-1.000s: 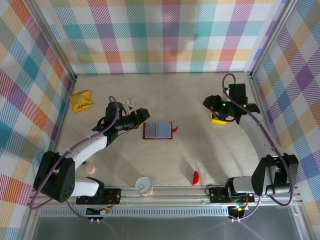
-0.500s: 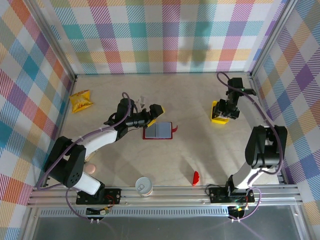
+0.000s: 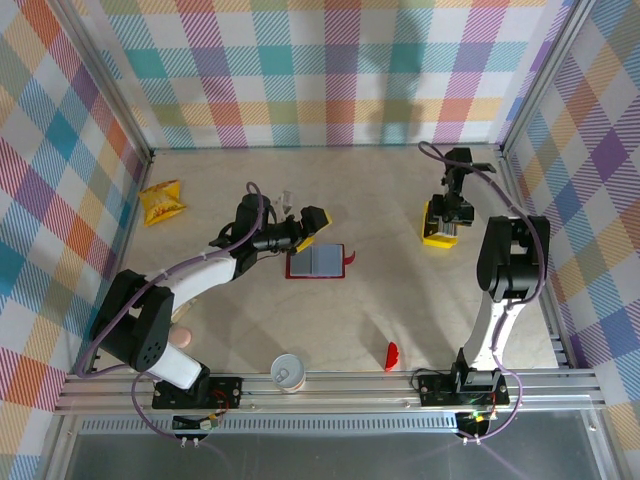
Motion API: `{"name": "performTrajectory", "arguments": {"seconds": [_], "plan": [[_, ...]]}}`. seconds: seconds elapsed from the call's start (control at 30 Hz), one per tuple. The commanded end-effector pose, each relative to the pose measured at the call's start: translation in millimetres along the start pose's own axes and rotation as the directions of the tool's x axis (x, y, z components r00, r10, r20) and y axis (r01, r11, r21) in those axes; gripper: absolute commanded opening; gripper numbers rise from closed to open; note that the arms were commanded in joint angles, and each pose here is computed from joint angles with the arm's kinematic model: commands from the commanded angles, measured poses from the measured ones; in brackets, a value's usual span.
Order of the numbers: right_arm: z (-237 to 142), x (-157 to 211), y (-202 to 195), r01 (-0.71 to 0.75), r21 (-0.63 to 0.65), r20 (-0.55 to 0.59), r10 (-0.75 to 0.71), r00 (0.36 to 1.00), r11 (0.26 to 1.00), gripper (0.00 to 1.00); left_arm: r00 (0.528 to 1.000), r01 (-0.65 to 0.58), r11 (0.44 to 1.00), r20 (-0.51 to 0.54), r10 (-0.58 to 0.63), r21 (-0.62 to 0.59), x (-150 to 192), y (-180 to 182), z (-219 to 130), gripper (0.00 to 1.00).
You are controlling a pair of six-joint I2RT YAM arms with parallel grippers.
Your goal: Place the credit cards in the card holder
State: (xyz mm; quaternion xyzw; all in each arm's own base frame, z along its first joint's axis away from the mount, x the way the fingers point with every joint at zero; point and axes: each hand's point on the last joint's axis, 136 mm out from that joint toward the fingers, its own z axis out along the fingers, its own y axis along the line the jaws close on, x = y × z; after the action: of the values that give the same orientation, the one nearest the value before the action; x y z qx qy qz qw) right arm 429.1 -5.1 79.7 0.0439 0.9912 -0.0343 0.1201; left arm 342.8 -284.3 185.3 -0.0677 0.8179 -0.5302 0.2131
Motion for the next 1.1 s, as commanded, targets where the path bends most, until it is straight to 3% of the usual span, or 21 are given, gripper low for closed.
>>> {"name": "performTrajectory", "arguments": {"seconds": [0.0, 0.37, 0.67, 0.83, 1.07], "plan": [[-2, -10, 4, 0.055, 0.016, 0.010, -0.055, 0.998, 0.998, 0.62, 0.999, -0.028, 0.999, -0.016, 0.029, 0.027, -1, -14, 3, 1.00], [10, -20, 2, 0.149, 0.203, 0.009, -0.153, 0.988, 0.968, 0.65, 0.999, -0.031, 0.999, -0.019, 0.031, 0.025, 0, -15, 2, 1.00], [19, -16, -6, 0.159, 0.253, -0.018, -0.160, 0.987, 0.954, 0.65, 0.999, -0.033, 0.999, -0.016, 0.033, 0.019, 1, -16, -2, 1.00], [12, -19, -9, 0.154, 0.270, 0.006, -0.161, 0.987, 0.951, 0.61, 0.999, -0.039, 0.999, -0.010, 0.039, 0.017, 0, -17, -4, 1.00], [-1, -27, -9, 0.138, 0.267, 0.052, -0.157, 0.986, 0.954, 0.47, 0.998, -0.060, 0.998, -0.015, 0.061, 0.010, 1, -20, -7, 1.00]]}}
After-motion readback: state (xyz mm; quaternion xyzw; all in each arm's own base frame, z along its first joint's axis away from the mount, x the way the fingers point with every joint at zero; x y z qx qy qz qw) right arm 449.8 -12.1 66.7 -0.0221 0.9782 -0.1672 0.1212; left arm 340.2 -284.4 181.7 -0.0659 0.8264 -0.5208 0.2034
